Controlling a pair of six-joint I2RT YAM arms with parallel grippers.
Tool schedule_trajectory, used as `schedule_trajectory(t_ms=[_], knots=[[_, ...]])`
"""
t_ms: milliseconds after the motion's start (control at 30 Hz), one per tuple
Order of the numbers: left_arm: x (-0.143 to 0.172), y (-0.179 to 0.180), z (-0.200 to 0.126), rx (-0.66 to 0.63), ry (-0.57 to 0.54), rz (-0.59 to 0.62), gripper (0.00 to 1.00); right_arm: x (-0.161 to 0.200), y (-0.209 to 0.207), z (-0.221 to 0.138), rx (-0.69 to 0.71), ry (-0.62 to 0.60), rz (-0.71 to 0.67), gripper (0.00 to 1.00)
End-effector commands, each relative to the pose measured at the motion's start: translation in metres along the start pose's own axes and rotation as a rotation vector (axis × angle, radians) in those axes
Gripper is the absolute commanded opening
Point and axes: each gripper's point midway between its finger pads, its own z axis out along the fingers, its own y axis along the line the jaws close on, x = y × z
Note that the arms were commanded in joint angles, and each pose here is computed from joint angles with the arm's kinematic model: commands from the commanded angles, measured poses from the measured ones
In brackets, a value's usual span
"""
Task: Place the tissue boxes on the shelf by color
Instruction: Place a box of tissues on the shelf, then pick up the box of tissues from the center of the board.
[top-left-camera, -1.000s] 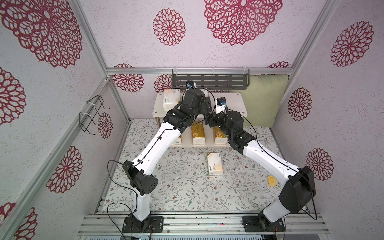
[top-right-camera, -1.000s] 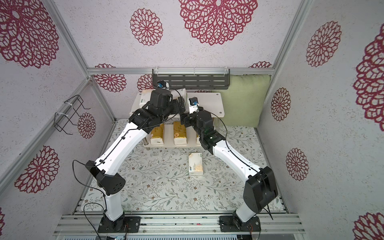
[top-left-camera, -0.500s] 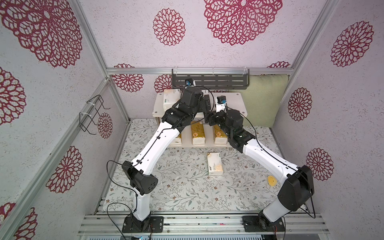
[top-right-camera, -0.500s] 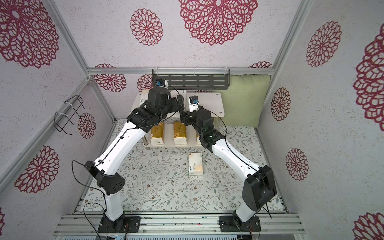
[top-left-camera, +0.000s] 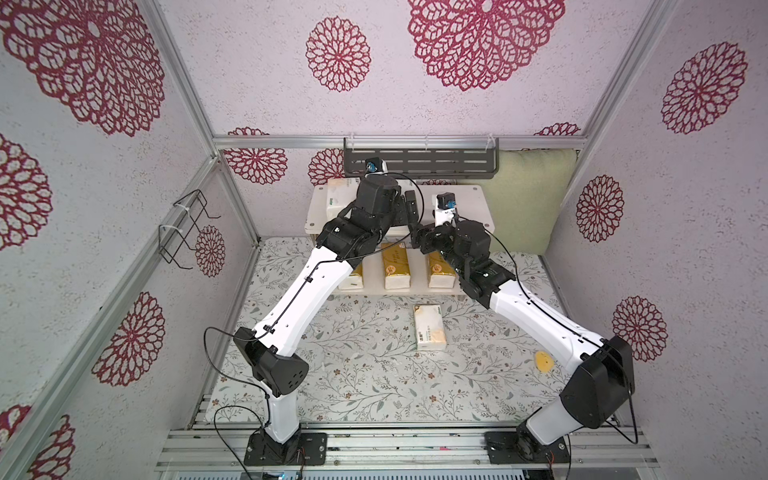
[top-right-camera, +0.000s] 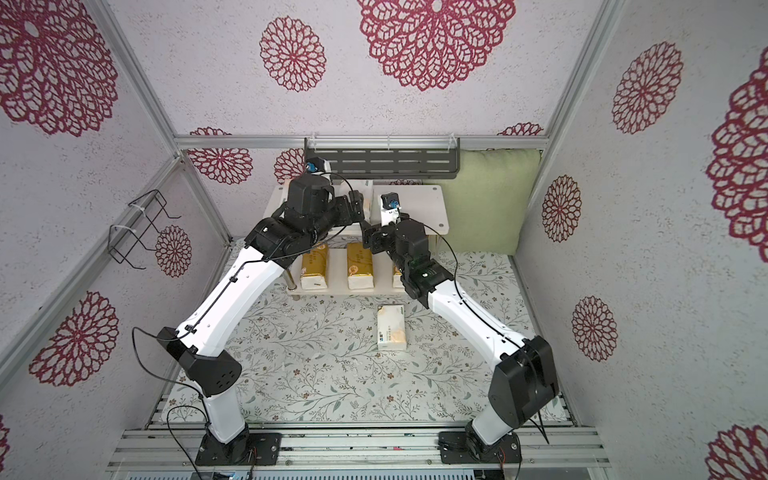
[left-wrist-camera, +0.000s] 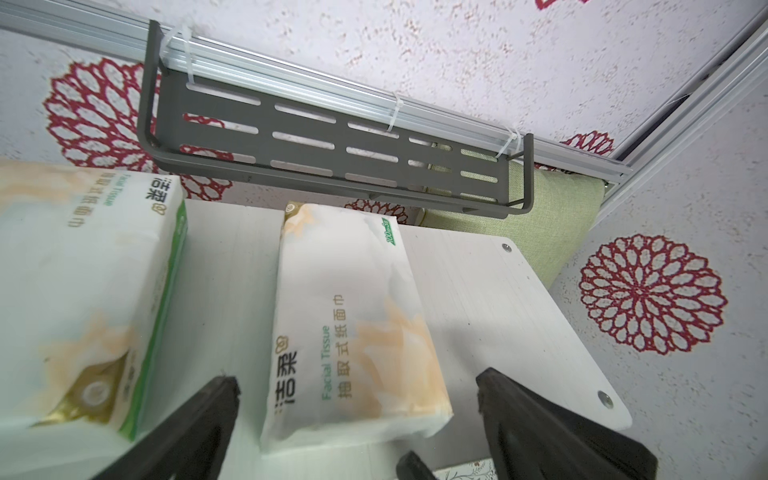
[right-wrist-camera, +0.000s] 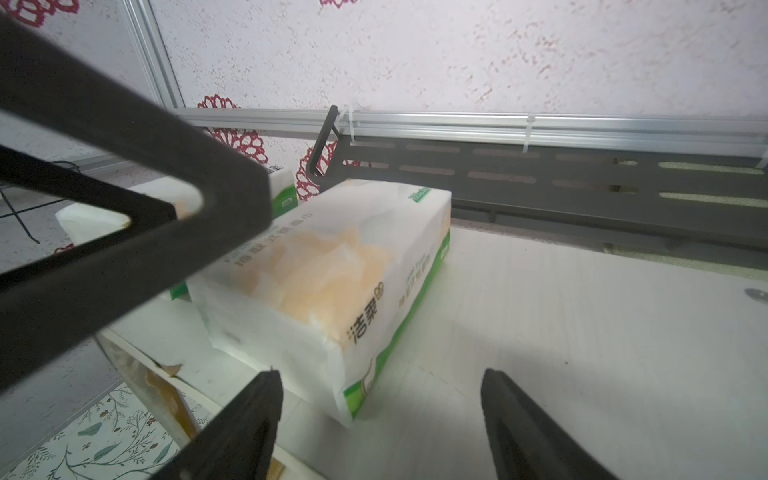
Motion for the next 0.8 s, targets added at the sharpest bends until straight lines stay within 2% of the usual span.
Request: schedule_trajectory(t_ms=[0, 233, 400, 567, 767], knots=[[-0.027, -0.001, -0.028, 0.04, -0.062, -0.011, 0.97, -0.044, -0.002, -0.026, -0.001, -0.088, 0.002, 0.82], [-0.008, -0.001, -0.056, 0.078, -0.001, 0.055, 0.97, -0.039, -0.005, -0.036, 0.012, -0.022, -0.02, 0.85], [0.018, 0.005, -0.088, 0.084, 0.036, 0.126, 0.97, -0.037, -0.011, -0.045, 0.039, -0.005, -0.038, 0.89], [0.05, 0.032, -0.109, 0.038, 0.08, 0.147, 0.97, -0.039, -0.007, -0.045, 0.015, 0.005, -0.051, 0.99], [0.1, 0.073, -0.119, -0.065, 0.18, 0.173, 0.97, -0.034, -0.002, -0.043, -0.01, 0.039, -0.033, 0.99]])
